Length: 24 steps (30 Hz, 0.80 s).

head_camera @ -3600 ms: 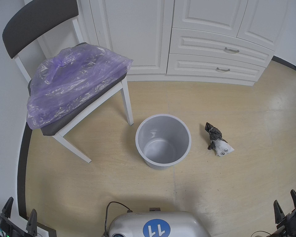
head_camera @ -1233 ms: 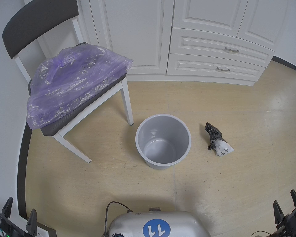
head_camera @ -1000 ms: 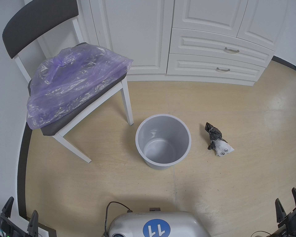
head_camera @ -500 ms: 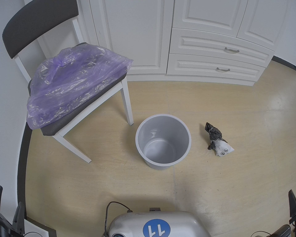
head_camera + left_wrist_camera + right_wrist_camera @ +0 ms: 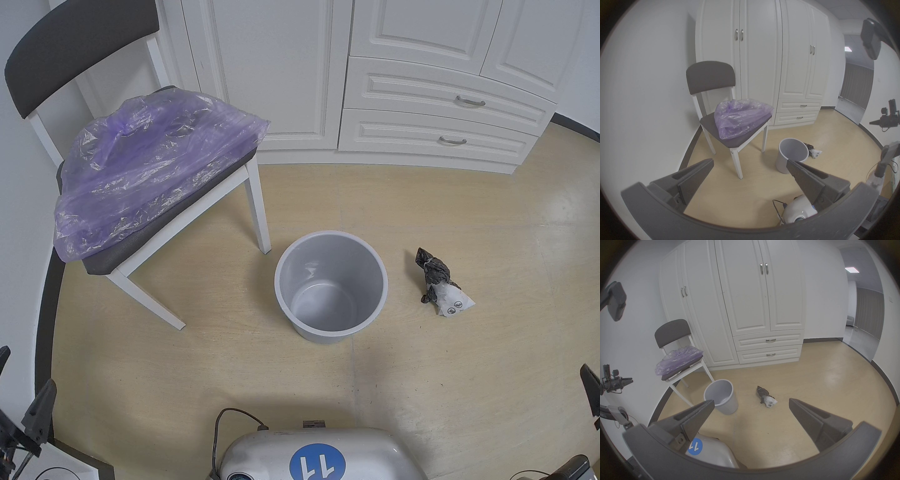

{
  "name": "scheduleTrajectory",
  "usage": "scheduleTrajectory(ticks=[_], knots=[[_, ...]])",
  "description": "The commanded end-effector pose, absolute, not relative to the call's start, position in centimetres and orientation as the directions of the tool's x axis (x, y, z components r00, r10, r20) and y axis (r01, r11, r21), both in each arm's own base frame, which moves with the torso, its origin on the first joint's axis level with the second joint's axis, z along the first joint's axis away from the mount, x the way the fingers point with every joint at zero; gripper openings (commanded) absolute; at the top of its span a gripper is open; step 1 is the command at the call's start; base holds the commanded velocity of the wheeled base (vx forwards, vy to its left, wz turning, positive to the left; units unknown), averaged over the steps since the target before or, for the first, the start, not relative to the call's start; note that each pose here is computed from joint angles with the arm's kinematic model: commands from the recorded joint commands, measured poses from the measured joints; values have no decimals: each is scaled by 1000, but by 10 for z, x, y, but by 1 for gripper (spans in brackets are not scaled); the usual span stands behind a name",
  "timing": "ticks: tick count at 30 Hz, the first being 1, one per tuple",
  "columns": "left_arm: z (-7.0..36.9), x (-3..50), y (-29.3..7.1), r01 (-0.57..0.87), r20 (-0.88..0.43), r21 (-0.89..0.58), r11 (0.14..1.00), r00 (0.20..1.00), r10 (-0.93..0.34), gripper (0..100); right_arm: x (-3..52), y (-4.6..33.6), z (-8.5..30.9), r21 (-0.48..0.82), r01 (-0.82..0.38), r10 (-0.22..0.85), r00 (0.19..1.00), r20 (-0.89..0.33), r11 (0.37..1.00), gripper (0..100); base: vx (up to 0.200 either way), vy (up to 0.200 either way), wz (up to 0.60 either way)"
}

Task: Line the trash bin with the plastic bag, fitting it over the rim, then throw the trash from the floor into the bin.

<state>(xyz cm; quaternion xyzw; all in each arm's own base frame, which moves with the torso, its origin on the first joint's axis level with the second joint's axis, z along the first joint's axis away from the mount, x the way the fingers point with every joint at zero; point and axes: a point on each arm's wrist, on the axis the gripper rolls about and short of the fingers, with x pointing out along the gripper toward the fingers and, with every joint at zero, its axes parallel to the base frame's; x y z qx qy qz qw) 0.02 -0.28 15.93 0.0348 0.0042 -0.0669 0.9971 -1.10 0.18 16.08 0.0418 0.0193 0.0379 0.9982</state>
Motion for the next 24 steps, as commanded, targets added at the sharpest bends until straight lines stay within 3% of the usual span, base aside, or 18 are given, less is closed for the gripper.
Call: scheduleTrajectory(ticks=[1,12,18,24], knots=[[167,34,-2,120,-141,65,991,984,-110,100,31,2,189,76,-78,86,990,-110,994,100,0,0,0],[171,69,11,-75,-185,126,989,978,98,100,99,10,209,81,-144,150,986,-69,986,100,0,0,0],[174,82,28,-208,-172,228,951,953,250,100,128,21,206,103,-144,156,980,-121,984,100,0,0,0],[172,102,34,-202,-140,240,950,961,240,100,144,25,205,123,-81,91,992,-82,989,100,0,0,0]])
